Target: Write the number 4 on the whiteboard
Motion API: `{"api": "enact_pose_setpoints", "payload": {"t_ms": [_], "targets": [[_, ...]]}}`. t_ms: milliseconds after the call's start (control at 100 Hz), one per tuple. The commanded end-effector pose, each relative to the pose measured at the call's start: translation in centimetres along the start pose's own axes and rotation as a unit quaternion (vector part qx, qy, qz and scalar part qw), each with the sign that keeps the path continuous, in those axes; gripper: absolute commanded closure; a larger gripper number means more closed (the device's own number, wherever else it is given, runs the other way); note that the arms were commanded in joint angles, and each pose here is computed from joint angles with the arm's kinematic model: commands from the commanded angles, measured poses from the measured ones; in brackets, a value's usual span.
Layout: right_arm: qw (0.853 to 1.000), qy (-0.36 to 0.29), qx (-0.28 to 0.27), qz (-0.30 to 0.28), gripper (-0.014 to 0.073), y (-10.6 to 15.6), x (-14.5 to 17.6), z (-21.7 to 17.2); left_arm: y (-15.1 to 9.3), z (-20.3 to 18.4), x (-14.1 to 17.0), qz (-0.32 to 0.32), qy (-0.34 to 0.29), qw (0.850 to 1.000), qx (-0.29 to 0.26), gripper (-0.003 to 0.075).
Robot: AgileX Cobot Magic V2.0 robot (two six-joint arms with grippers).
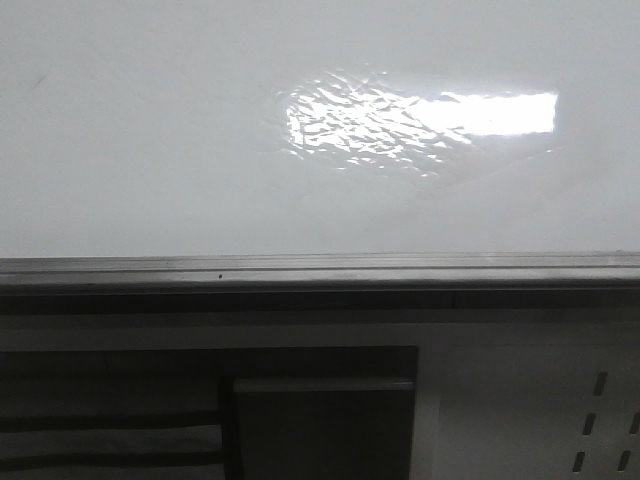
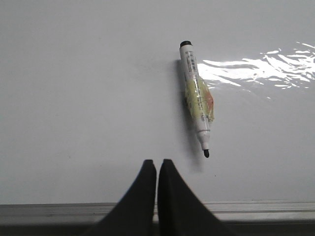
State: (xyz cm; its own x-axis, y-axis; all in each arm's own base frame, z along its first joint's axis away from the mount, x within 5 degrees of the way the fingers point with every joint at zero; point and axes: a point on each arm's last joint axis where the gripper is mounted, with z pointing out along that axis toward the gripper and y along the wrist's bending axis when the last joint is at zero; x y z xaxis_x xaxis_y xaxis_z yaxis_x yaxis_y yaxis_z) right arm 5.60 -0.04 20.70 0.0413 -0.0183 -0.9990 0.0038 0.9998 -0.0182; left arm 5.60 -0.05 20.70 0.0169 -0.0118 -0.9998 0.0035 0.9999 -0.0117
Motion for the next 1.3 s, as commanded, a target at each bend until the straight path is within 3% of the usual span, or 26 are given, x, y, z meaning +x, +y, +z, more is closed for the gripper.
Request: {"api": "enact_pose_setpoints", "payload": {"t_ms": [0, 760, 970, 1130, 1290], "targets": [[0.999, -0.038, -0.001, -0.004, 0.0667, 0.1, -0.1, -0.1, 0.0, -0.2, 0.0, -0.009, -0.043, 0.999, 0.001, 0.0741], [0.999, -0.038, -0.001, -0.004, 0.0667, 0.1, -0.1, -0.1, 0.0, -0.2, 0.0, -0.009, -0.043, 0.999, 0.001, 0.0741], [0.998, -0.066, -0.004, -0.004, 0.0667, 0.1, -0.6, -0.2, 0.1, -0.2, -0.2, -0.009, -0.052, 0.999, 0.000, 0.0741], [0.997, -0.079, -0.002, -0.002, 0.0667, 0.0, -2.3, -0.5, 0.3, -0.5, -2.1, -0.058, -0.124, 0.991, -0.008, 0.0741], [0.998, -0.068, 0.008, 0.005, 0.0667, -0.2, -6.3, -1.5, 0.0, -1.5, -6.0, -0.058, -0.134, 0.989, 0.007, 0.0741]]}}
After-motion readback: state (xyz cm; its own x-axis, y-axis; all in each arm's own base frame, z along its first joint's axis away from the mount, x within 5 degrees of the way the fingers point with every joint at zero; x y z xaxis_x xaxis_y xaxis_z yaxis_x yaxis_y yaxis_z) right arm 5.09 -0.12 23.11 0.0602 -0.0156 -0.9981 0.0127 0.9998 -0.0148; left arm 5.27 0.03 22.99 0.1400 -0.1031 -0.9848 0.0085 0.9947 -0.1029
